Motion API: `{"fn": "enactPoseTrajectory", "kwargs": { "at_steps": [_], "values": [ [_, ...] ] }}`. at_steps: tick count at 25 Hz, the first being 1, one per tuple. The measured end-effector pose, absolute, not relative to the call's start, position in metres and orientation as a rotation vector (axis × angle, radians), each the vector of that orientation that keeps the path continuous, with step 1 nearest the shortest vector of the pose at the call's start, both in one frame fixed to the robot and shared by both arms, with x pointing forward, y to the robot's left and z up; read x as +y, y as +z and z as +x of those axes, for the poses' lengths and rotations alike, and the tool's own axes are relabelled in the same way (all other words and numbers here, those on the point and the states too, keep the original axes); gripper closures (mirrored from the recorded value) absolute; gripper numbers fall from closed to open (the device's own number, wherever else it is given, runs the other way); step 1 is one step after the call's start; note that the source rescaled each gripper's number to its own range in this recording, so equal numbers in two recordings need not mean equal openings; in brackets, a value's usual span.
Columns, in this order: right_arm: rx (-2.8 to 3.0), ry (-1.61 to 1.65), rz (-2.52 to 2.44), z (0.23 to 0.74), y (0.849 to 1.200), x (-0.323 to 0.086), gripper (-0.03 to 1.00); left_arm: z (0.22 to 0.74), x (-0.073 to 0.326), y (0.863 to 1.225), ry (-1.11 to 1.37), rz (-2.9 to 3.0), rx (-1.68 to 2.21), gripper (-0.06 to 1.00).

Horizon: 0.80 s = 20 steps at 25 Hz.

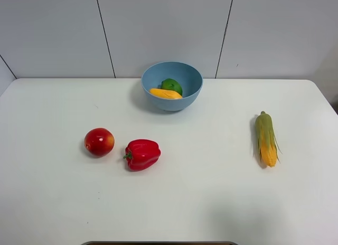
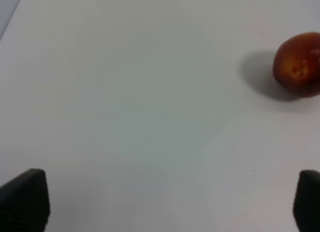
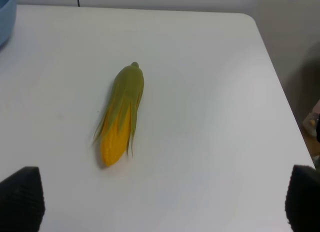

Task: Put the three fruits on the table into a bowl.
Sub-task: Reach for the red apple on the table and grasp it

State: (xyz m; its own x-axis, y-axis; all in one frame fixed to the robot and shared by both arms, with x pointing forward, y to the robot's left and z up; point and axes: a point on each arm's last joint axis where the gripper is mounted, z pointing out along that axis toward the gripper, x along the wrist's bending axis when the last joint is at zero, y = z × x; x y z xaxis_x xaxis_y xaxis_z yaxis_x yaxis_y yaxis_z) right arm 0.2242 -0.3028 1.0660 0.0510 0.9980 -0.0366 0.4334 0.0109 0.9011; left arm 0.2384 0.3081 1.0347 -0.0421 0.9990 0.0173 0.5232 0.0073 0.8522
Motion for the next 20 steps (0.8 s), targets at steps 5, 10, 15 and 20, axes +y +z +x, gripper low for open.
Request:
{"fn": "enactPoseTrajectory", "kwargs": {
  "at_steps": [5, 10, 15, 20],
  "values": [
    [1.494, 0.901, 1.537, 0.224, 1.066, -0.303, -0.03, 0.238, 0.308, 1.035, 0.935, 1.586, 1.638, -0.06],
    [1.494, 0.901, 1.537, 0.224, 1.066, -0.303, -0.03, 0.238, 0.308, 1.035, 0.935, 1.586, 1.638, -0.06],
    [1.494, 0.901, 1.537, 0.224, 1.066, -0.303, -0.03, 0.244, 0.308, 1.054, 0.913, 1.605, 1.664, -0.06],
    [1.494, 0.901, 1.537, 0.224, 1.066, -0.303, -0.03, 0.266, 0.307, 1.084, 0.864, 1.66, 1.715, -0.06]
  ]
}}
